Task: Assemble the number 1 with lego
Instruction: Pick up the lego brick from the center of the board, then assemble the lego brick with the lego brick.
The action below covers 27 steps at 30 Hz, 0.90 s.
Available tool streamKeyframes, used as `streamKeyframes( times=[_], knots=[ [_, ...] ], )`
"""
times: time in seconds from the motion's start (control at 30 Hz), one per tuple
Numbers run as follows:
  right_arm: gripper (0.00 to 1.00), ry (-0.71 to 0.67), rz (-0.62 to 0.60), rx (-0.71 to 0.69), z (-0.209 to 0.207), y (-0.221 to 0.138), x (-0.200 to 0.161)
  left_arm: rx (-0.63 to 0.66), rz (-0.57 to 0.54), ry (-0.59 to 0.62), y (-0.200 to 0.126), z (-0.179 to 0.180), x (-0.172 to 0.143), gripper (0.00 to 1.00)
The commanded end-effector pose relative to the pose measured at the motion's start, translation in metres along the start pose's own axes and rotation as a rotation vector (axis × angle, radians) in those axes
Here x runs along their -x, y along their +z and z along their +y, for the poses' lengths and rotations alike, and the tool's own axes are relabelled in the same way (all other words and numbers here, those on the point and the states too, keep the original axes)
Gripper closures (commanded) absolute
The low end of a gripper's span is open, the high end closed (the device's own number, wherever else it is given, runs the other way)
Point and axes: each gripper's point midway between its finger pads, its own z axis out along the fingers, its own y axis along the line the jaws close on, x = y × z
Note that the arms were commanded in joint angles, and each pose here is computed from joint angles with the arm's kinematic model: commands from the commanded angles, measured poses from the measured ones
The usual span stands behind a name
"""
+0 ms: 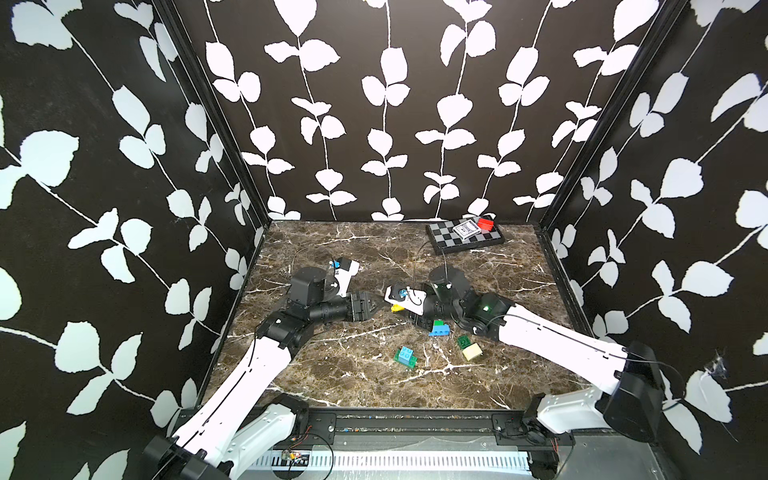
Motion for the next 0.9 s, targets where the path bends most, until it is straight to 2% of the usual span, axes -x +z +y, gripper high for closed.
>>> streamKeyframes(
  times=[0.0, 0.3, 0.73, 0.87],
  knots=[
    [0.71, -0.067, -0.071, -0.003, -0.005, -0.005, 0.03, -0.095, -0.026, 0.053, -0.005, -0.025, 0.014, 0.26],
    [0.71, -0.064, -0.122, 0.004, -0.004, 0.001, 0.05, -0.095, 0.037, 0.034, 0.005, -0.017, 0.006, 0.3],
    [0.7, -0.052, -0.127, -0.001, -0.001, 0.012, 0.059, -0.091, 0.093, 0.016, 0.015, -0.007, -0.002, 0.52],
    [0.7, -0.049, -0.136, -0.002, 0.0, 0.013, 0.062, -0.074, 0.107, 0.009, 0.016, -0.002, -0.006, 0.47]
  ],
)
